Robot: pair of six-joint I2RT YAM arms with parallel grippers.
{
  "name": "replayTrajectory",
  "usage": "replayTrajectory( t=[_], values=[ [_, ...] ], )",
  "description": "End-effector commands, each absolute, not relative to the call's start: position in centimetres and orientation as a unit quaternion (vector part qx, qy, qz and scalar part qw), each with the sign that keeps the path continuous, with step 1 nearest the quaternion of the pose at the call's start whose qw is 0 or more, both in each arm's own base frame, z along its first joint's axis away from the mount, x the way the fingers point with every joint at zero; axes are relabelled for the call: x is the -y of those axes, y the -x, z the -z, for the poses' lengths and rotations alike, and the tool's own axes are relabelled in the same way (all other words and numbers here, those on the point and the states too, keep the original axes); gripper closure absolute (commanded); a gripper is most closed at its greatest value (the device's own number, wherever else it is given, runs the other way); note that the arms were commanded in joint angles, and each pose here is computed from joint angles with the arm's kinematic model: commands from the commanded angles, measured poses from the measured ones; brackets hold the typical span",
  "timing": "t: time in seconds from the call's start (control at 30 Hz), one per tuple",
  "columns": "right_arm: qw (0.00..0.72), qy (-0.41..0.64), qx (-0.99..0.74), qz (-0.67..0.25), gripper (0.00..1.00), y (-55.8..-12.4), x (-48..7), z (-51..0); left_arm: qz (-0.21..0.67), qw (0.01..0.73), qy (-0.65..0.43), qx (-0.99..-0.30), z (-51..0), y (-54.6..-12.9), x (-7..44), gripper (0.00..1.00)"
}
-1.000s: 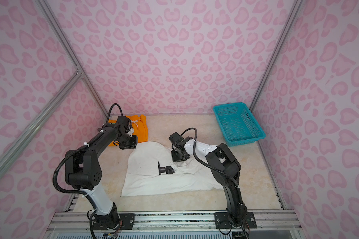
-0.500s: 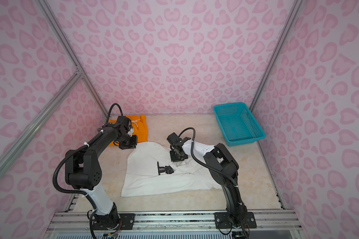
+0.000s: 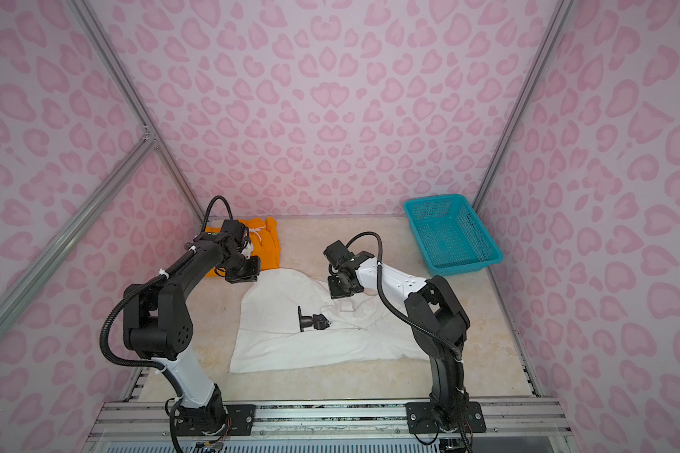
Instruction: Fold and stack the mixed laundry pile
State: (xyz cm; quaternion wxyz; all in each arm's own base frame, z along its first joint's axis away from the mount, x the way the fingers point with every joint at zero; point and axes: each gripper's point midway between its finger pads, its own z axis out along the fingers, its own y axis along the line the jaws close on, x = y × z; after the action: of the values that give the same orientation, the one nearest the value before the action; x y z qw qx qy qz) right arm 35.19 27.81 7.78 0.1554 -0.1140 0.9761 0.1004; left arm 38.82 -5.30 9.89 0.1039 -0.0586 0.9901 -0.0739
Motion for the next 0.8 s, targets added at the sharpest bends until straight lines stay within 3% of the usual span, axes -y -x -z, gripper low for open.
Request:
replayTrajectory(
  t=[0.0, 0.2, 0.43, 0.77],
  values=[
    [0.149, 0.131, -0.973, -0.117, 1.0, -35.0, -27.3, -8.5, 0.074, 0.11, 0.055, -0.99, -10.4, -38.9, 5.2, 0.97],
    [0.182, 0.134, -0.966, -0.13, 1.0, -38.0, -22.7, -11.7, 0.068, 0.121, 0.056, -0.989, -11.4, -39.3, 5.0, 0.97],
    [0.277, 0.125, -0.94, -0.153, 1.0, -44.2, -16.7, -18.0, 0.074, 0.149, 0.062, -0.984, -13.6, -40.7, 4.7, 0.97],
    [0.364, 0.181, -0.893, -0.194, 1.0, -50.2, -16.3, -21.7, 0.079, 0.161, 0.065, -0.982, -14.4, -41.0, 4.5, 0.97]
  ],
)
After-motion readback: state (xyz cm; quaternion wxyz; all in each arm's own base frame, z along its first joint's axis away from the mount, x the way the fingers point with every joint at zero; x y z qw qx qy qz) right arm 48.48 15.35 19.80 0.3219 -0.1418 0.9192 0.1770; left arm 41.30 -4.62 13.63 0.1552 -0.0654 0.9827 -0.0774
